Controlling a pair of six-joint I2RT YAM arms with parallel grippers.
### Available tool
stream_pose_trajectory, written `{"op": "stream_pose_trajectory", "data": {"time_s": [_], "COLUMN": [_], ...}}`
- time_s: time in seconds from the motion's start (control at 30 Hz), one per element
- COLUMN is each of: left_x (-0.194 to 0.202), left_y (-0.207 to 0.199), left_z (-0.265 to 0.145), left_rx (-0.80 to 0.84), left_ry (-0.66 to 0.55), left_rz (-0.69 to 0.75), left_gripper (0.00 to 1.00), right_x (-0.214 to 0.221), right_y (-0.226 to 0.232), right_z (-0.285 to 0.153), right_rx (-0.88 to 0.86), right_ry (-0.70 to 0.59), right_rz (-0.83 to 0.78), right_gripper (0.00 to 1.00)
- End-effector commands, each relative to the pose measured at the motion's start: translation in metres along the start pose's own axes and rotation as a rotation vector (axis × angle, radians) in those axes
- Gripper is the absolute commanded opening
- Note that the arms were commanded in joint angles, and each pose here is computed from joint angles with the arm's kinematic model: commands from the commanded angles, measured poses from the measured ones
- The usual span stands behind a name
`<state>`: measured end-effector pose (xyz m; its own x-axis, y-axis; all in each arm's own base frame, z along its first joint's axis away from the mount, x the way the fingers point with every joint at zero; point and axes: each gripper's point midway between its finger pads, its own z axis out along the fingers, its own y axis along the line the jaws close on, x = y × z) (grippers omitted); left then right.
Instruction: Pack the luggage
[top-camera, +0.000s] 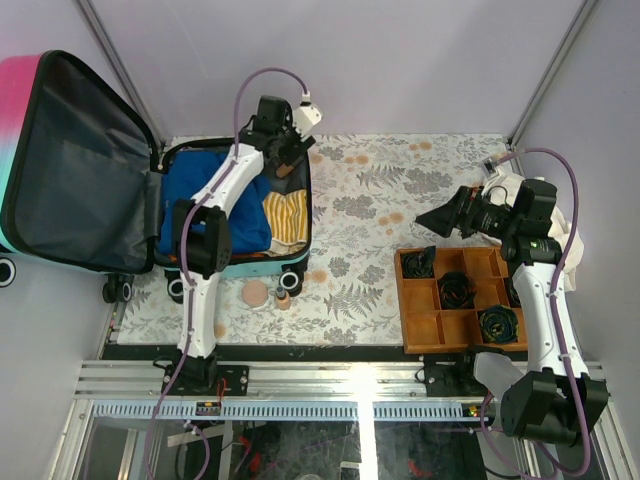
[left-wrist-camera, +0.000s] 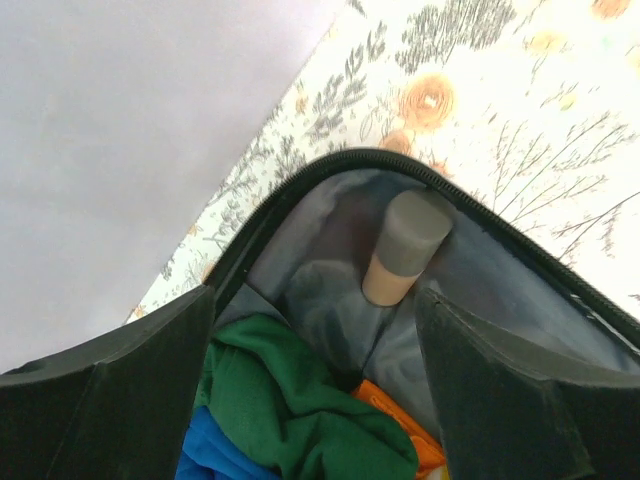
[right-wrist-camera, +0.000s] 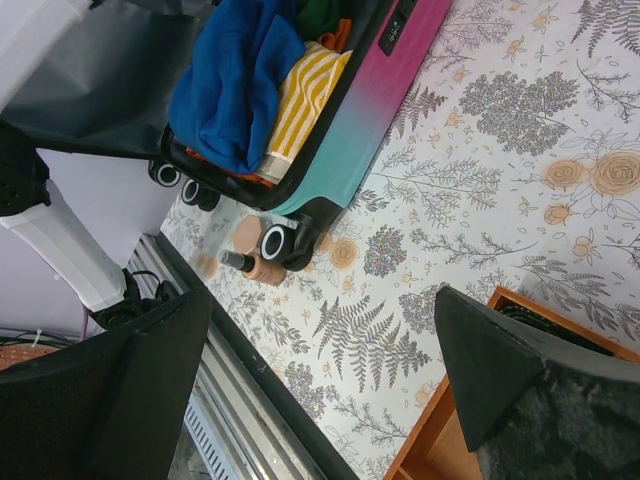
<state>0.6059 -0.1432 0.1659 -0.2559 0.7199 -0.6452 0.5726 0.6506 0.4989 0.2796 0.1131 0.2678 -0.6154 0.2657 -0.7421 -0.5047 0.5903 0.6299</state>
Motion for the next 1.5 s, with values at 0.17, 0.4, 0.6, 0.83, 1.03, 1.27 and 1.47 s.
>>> {"op": "stream_pose_trajectory", "data": {"time_s": [0.17, 0.4, 0.6, 0.83, 1.03, 1.27, 1.47], "left_x": [-0.088, -0.065, -0.019, 0.048, 0.094, 0.113, 0.106], "left_y": [0.037, -0.026, -0.088, -0.161, -0.214, -0.254, -0.269], "left_z": [-0.114, -0.201, -0.272, -0.311, -0.319, -0.315, -0.305], "left_rx": [-0.001, 0.269, 0.435, 0.627, 0.751, 0.820, 0.831], "left_ry": [-0.264, -0.314, -0.267, -0.194, -0.147, -0.164, -0.201], "left_rz": [-0.096, 0.029, 0.074, 0.151, 0.217, 0.241, 0.236], "left_gripper": [0.82, 0.77, 0.77, 0.76, 0.74, 0.73, 0.72], "right_x": [-0.008, -0.006, -0.004, -0.004, -0.003, -0.002, -0.001], "right_y": [0.011, 0.015, 0.015, 0.015, 0.015, 0.012, 0.009], "right_z": [-0.004, -0.006, -0.007, -0.007, -0.007, -0.007, -0.006], "right_rx": [-0.029, -0.033, -0.034, -0.033, -0.027, -0.016, -0.012], "right_ry": [-0.030, -0.034, -0.036, -0.035, -0.033, -0.028, -0.025], "right_rz": [-0.049, -0.059, -0.059, -0.054, -0.054, -0.055, -0.049], "right_gripper": [1.00, 1.00, 1.00, 1.00, 1.00, 1.00, 1.00]}}
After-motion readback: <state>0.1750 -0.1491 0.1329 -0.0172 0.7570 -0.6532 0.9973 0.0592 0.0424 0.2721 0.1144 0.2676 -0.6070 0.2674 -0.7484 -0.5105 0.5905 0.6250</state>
